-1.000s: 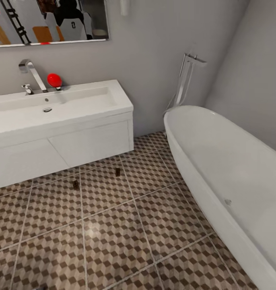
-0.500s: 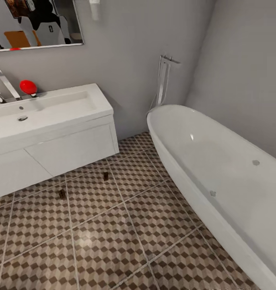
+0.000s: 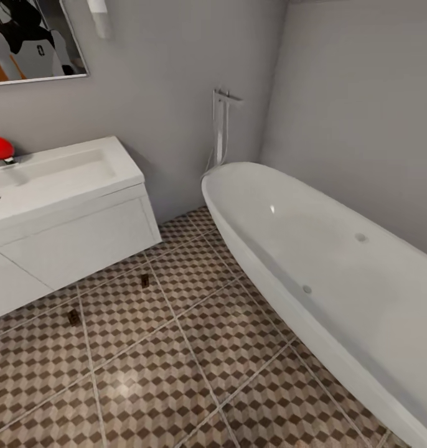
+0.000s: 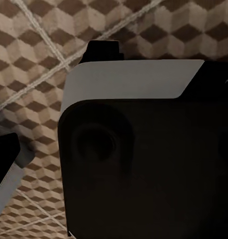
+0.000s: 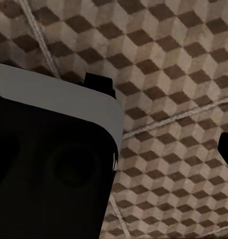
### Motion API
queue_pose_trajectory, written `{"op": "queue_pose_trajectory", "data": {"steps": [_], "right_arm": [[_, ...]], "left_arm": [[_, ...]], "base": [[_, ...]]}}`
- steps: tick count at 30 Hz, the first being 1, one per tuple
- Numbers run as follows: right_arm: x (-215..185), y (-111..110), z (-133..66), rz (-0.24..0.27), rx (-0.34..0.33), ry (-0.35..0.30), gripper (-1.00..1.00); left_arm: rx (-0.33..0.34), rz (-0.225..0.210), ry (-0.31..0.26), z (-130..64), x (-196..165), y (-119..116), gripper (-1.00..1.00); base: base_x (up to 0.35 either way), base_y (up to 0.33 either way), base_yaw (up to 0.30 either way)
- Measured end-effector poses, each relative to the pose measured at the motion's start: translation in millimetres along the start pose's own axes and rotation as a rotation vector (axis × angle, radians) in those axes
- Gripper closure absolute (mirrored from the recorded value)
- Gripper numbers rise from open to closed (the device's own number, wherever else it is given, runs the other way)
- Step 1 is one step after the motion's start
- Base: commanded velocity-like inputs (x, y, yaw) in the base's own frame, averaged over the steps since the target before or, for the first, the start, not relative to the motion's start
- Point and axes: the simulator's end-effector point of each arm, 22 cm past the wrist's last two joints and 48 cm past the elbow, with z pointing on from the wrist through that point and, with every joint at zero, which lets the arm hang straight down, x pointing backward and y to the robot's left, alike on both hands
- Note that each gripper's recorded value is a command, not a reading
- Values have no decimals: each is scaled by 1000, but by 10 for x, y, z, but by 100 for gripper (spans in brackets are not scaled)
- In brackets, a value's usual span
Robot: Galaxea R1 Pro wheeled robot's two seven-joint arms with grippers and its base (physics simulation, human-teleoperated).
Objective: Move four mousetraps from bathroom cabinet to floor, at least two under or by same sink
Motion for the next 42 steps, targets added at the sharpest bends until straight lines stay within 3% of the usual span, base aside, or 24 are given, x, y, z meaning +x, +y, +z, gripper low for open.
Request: {"op": "queue_pose_trajectory", "data": {"steps": [16,42], "right_arm": [[-61,-9,-9,0,3,-14,-100],[-147,2,-22,2,5,-36,-100]], "left_arm": [[-1,-3,-16,-23,-60,5,-100],[-11,-3,-36,-41,-144,61,-100]], "base": [[0,0,-234],[0,0,-44]]}}
